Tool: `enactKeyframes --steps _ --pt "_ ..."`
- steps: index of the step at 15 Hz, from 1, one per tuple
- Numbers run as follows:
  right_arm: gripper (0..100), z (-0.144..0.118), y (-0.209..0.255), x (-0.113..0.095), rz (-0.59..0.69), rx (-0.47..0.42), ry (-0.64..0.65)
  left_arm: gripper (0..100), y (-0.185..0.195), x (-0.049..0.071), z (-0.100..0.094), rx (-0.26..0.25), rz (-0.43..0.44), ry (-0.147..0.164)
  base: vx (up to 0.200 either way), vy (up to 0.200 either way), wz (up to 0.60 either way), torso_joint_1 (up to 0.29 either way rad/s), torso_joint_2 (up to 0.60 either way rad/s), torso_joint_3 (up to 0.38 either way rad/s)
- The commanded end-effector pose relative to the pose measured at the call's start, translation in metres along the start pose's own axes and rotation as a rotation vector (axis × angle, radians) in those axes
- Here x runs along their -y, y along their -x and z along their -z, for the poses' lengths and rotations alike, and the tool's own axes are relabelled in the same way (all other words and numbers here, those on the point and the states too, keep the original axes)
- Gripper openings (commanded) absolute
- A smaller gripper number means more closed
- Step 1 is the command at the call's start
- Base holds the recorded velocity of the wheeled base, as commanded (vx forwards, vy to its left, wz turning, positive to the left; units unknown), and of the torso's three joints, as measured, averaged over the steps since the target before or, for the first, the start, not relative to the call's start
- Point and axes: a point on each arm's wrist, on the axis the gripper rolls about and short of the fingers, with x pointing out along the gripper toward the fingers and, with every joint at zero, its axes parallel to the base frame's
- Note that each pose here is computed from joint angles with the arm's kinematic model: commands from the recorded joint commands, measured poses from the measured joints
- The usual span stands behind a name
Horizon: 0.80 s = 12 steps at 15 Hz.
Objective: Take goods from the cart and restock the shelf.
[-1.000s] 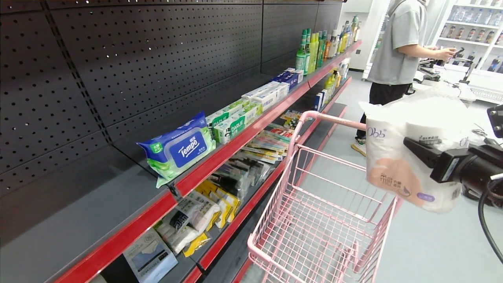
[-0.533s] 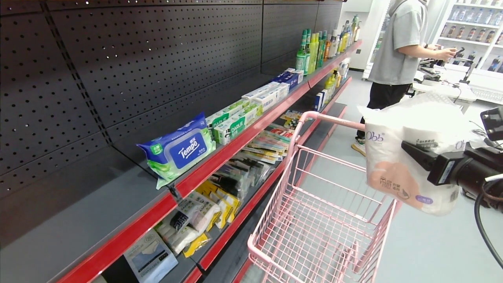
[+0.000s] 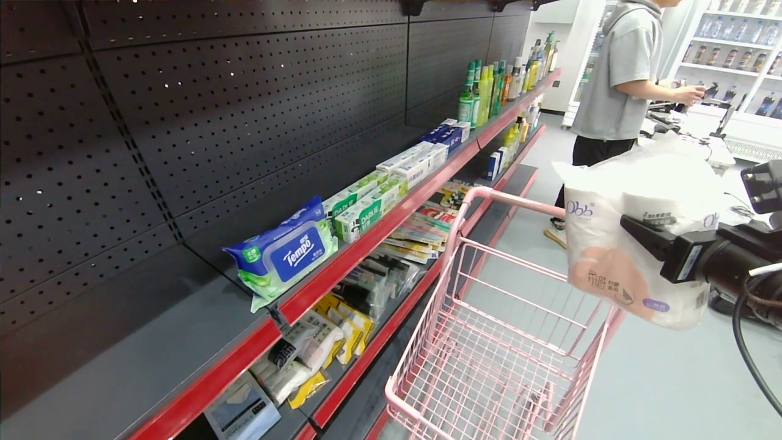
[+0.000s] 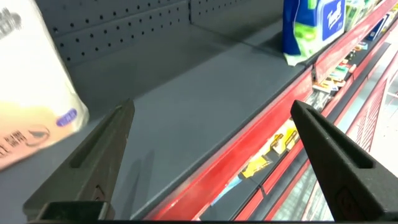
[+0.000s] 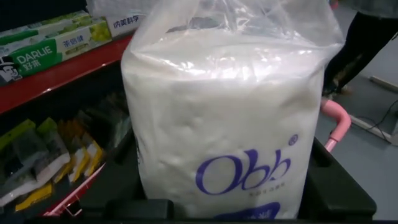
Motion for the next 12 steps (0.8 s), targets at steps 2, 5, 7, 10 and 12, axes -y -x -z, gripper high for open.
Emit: enactKeyframes --steps 2,5,7,10,12 --pt "0 -0.003 -0.006 0.0 -0.003 0.007 0.002 100 0.0 0.0 0.0 -0.001 -0.001 0.0 0.0 0.0 0.0 0.154 -0.35 -0.19" --pt "0 -0.005 -0.008 -0.003 -0.018 0.013 0.005 100 0.0 0.0 0.0 -0.001 -0.001 0.0 0.0 0.0 0.0 0.162 -0.35 -0.196" --pt "0 -0.006 -0.008 -0.007 -0.035 0.016 0.006 100 0.0 0.0 0.0 -0.001 -0.001 0.0 0.0 0.0 0.0 0.156 -0.35 -0.186" --pt "0 -0.007 -0.008 -0.013 -0.063 0.023 0.009 100 0.0 0.0 0.0 -0.001 -0.001 0.0 0.0 0.0 0.0 0.157 -0.34 -0.181" --pt "0 -0.008 -0.008 -0.015 -0.071 0.026 0.014 100 0.0 0.0 0.0 -0.001 -0.001 0.0 0.0 0.0 0.0 0.117 -0.25 -0.141"
